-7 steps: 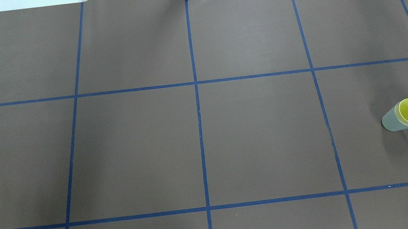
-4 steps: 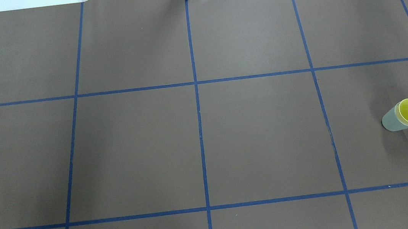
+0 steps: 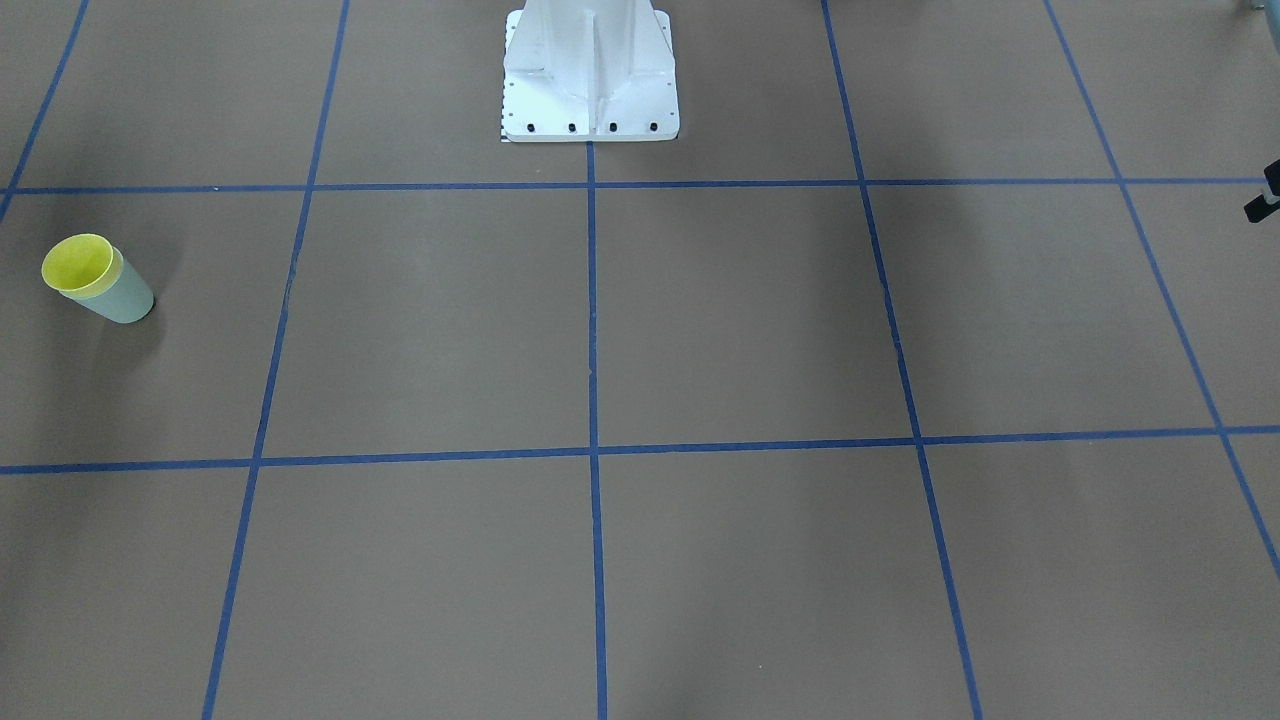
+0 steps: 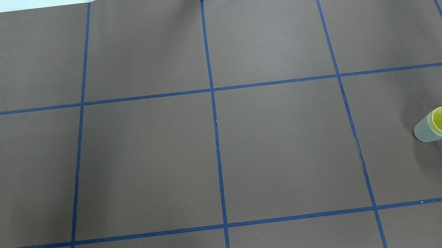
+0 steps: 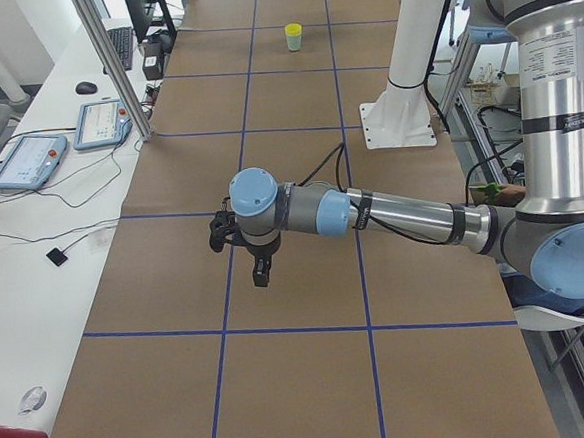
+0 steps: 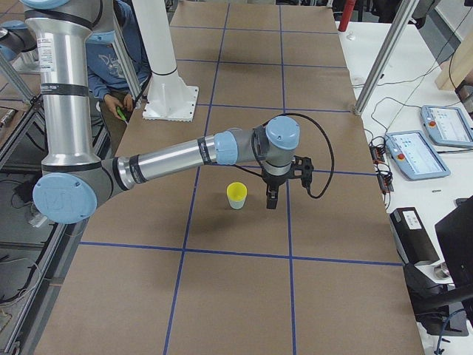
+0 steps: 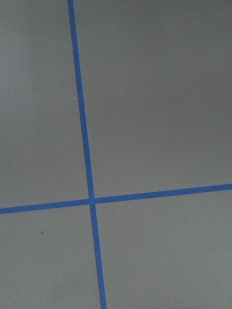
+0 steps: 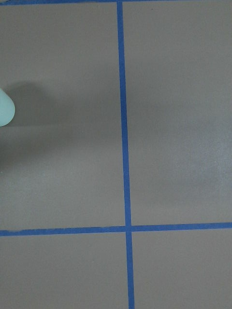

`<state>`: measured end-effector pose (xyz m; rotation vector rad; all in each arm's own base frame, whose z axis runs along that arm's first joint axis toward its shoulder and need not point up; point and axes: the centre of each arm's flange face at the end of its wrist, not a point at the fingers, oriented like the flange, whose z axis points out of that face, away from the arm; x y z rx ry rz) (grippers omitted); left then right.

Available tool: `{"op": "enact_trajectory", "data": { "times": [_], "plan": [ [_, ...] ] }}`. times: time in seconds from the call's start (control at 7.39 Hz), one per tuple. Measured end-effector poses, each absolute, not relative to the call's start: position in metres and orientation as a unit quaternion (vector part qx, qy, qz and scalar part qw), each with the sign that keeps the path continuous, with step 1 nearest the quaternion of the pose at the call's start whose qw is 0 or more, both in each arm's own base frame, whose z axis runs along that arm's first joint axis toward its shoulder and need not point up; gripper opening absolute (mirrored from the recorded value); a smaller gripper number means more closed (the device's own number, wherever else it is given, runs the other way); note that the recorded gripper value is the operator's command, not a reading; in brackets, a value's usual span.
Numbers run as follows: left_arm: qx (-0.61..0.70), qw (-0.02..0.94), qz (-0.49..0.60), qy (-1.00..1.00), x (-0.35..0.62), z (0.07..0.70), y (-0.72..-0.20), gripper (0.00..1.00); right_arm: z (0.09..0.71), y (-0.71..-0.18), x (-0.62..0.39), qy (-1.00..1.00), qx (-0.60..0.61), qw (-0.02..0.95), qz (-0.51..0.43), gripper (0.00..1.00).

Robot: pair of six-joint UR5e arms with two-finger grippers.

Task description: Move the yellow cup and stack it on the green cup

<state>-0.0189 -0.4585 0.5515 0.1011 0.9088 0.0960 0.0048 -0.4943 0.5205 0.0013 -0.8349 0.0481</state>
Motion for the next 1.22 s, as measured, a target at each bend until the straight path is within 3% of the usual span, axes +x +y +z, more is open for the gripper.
{"op": "enact_trajectory", "data": {
  "times": [1.22],
  "plan": [
    [0.057,0.896,0.051,0.437,-0.018,0.542,-0.468,1.0,0.537,-0.485,0.006,-0.401,-0.012,0.915,0.025,1.0]
  ]
}}
